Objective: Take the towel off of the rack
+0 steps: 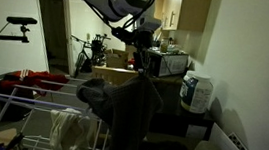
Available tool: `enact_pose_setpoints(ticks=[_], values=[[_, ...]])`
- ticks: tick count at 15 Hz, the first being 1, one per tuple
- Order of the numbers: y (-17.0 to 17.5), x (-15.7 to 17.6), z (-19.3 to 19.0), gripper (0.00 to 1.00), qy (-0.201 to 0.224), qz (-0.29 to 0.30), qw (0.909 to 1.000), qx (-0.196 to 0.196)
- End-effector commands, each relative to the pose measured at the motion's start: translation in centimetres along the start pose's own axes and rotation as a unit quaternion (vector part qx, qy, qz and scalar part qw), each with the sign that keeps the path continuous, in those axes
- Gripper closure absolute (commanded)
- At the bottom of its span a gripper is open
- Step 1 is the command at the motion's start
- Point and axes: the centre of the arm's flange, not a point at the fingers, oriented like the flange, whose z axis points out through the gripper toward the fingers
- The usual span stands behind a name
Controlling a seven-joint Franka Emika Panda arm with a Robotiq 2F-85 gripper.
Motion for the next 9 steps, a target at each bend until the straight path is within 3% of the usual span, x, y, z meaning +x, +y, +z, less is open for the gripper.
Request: enact_pose_setpoints(ticks=[1, 9], values=[[-2.3, 0.3, 0.3, 0.99, 0.006, 0.021, 0.9997, 0.007], [-10.6, 4.2, 2.0, 0.99, 0.015, 0.116, 0.9931, 0.009]])
